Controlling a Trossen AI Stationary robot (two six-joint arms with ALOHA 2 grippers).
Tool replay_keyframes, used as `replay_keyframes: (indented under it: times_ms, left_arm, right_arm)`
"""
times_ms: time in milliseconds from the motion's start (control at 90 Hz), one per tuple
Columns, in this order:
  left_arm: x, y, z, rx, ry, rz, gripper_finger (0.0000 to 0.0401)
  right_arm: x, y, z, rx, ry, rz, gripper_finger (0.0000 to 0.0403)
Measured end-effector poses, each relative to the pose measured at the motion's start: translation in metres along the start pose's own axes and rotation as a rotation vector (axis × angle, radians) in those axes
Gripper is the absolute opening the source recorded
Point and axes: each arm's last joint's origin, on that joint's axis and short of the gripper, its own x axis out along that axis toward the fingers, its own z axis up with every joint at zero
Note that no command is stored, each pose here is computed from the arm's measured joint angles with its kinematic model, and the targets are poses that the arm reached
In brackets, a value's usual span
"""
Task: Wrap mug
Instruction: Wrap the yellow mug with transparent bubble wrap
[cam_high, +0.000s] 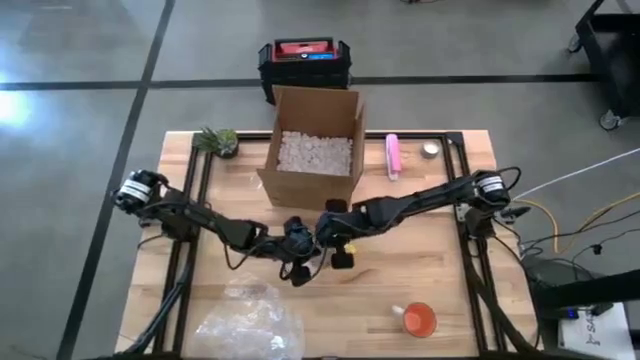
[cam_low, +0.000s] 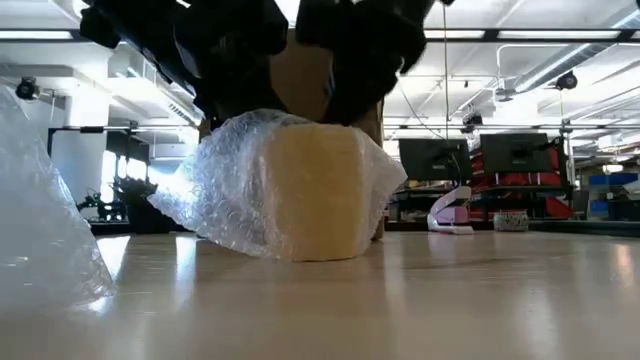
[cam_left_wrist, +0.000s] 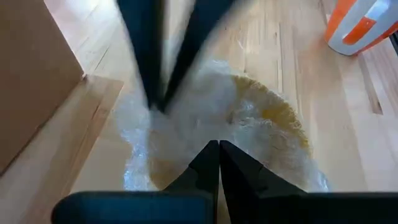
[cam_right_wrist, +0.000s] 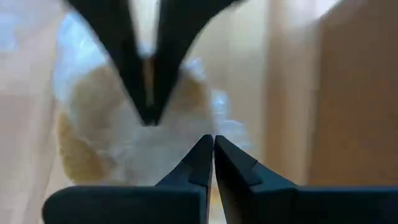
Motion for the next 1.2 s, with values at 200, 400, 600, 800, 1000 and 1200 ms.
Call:
replay_keyframes:
  times_ms: [200, 400, 600, 800, 1000, 1200]
  left_arm:
    - [0.0, 0.0, 0.0, 0.0, -0.004, 0.0, 0.0]
    - [0.0, 0.0, -0.001, 0.005, -0.003, 0.002, 0.0]
    - [0.0, 0.0, 0.001, -0.003, -0.008, -0.004, 0.0]
    - [0.0, 0.0, 0.001, -0.002, -0.008, -0.002, 0.0]
    - [0.0, 0.0, 0.001, -0.002, -0.008, -0.003, 0.0]
    - [0.0, 0.0, 0.001, -0.003, -0.009, -0.003, 0.0]
  right_arm:
    - [0.02, 0.009, -0.003, -0.006, 0.024, 0.025, 0.0002]
    - [0.036, 0.011, -0.008, -0.018, 0.06, 0.063, 0.0002]
    - [0.01, 0.01, -0.003, -0.019, 0.014, 0.08, 0.0002]
    - [-0.047, 0.007, 0.0, -0.015, -0.04, 0.088, 0.0002]
    - [-0.074, 0.001, -0.024, 0.049, 0.106, -0.035, 0.0002]
    - [-0.04, 0.0, -0.061, 0.08, 0.204, -0.125, 0.0002]
